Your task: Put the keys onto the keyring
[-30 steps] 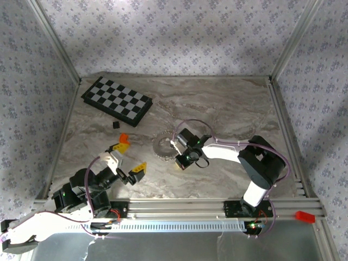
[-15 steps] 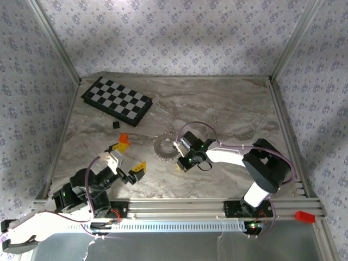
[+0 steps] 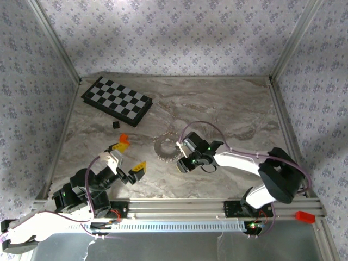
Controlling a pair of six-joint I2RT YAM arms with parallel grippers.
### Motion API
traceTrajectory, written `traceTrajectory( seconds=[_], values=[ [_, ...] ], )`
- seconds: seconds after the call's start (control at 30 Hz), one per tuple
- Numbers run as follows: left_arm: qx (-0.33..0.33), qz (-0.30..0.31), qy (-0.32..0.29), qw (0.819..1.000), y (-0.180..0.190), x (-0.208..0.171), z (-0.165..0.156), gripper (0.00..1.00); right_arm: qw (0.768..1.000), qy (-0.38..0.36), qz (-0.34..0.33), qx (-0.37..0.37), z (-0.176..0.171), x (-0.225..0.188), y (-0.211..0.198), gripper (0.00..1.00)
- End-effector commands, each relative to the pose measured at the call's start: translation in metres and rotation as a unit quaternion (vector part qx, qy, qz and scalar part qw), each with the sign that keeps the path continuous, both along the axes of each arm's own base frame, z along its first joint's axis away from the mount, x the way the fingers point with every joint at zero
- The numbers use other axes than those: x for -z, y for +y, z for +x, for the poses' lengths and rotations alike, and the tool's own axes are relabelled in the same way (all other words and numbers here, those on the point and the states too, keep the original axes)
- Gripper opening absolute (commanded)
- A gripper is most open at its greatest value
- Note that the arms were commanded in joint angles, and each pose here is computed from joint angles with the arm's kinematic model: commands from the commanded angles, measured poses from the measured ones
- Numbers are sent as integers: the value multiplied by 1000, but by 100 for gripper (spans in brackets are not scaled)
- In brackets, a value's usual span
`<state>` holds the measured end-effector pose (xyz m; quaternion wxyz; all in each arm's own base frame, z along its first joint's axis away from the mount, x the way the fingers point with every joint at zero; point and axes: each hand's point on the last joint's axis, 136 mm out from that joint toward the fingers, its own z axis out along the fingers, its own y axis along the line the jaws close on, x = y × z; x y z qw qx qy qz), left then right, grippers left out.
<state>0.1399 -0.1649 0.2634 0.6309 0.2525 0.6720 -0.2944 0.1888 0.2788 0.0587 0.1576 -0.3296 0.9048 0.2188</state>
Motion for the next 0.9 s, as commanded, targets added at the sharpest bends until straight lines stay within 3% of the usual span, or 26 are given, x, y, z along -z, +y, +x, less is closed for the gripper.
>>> traceTrajectory(
  seconds=[0.0,0.43,0.87],
  values=[
    [-21,-7,-5,1000,8,-8,4,100,1000,-17,-4,12,-5,-15,-12,40],
    [-119,19,34,992,41,9,21,100,984,-157,44,70,1,-92,-59,63],
    [-244,29,70,967,92,19,32,100,953,-234,59,180,11,-110,-127,77]
  ],
)
